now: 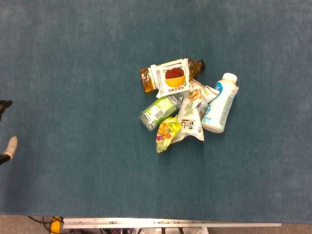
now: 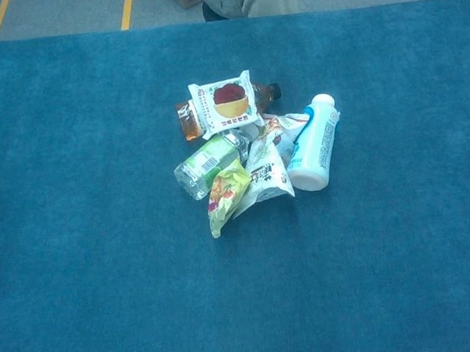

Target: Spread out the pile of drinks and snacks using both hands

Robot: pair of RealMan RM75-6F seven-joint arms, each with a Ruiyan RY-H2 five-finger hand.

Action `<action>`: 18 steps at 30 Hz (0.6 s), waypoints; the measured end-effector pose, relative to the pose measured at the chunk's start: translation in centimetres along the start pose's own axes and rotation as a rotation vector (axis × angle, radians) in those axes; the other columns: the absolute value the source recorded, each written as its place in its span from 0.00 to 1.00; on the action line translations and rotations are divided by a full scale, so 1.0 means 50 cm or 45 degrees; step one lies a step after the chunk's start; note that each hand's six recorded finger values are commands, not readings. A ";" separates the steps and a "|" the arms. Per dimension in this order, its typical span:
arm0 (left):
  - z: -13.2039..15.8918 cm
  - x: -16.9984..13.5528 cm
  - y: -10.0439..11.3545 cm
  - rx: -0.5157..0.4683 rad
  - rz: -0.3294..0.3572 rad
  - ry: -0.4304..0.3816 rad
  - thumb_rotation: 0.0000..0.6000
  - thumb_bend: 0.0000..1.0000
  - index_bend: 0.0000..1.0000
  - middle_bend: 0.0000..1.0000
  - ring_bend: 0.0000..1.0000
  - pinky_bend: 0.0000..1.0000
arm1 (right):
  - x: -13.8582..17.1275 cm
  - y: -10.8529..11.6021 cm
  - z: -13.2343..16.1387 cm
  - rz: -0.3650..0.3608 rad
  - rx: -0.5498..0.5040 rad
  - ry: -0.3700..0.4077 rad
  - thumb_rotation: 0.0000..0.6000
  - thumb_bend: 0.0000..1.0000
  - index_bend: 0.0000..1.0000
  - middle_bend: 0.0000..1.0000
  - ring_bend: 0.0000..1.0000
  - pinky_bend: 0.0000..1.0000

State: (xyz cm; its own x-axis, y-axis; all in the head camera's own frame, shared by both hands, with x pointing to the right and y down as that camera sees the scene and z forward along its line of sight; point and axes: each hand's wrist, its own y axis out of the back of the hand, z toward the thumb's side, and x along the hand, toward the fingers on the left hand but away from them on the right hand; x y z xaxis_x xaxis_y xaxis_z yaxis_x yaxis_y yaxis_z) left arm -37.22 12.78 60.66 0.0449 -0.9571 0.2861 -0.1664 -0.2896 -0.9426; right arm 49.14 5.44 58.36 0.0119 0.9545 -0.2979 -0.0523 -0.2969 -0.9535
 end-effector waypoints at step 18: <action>-0.021 -0.025 0.006 -0.013 0.011 0.036 1.00 0.35 0.15 0.19 0.14 0.15 | -0.062 0.037 0.226 -0.015 -0.005 0.523 1.00 0.09 0.18 0.23 0.15 0.35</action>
State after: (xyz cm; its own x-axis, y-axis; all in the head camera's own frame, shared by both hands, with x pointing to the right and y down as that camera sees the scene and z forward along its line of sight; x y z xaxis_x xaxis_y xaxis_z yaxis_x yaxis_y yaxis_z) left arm -38.37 13.89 60.20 0.0157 -0.9590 0.2830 -0.1767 -0.2812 -0.9432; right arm 37.70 2.21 58.03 0.4101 0.8681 -0.2797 -0.0462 -0.2865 -0.9570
